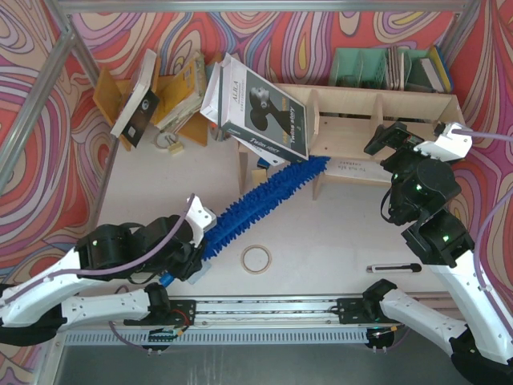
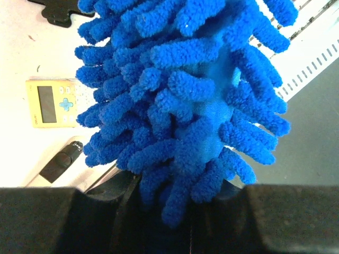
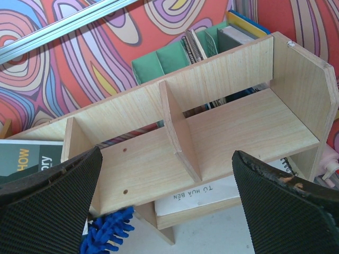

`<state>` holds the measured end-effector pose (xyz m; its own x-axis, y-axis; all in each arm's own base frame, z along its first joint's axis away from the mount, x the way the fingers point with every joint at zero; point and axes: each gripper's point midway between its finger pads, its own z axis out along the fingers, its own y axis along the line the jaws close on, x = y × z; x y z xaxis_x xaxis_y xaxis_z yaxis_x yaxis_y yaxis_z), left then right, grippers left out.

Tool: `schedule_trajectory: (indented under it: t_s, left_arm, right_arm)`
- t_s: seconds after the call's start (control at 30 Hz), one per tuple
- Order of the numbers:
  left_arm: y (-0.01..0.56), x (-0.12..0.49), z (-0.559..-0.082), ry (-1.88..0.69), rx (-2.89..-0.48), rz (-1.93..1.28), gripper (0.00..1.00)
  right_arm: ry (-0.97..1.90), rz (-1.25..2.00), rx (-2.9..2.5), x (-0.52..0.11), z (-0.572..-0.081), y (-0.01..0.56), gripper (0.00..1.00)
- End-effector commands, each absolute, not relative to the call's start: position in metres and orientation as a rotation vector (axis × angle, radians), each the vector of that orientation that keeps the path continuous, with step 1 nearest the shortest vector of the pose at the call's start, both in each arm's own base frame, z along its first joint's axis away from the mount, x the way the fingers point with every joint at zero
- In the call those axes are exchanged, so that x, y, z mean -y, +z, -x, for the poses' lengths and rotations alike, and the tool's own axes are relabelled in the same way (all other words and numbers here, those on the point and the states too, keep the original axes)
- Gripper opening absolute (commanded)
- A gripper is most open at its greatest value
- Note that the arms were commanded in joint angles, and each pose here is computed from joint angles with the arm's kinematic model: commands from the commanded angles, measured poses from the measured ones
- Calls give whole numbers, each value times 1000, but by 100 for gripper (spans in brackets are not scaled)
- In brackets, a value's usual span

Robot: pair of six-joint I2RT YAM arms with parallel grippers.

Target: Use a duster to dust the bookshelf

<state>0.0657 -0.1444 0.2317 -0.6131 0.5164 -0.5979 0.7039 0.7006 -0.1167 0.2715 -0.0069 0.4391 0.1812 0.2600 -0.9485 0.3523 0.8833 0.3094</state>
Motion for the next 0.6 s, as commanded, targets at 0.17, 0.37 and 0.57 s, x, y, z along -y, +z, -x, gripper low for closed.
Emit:
schedule_trajectory:
  t_s: [0.17,0.37,0.57]
  left_arm:
    - [220,169,-65,-491,-2407,-980,0]
    - [197,182,-64,-464,-2469,-1010,0]
    - [186,191,-62,-455,-2512,-1042,0]
  right_arm:
    - [-64,-535,-1409,6,-272,437,99]
    - [-62,-537,-1407,7,-271,437,99]
    - [-64,-537,-1410,7,-271,436,99]
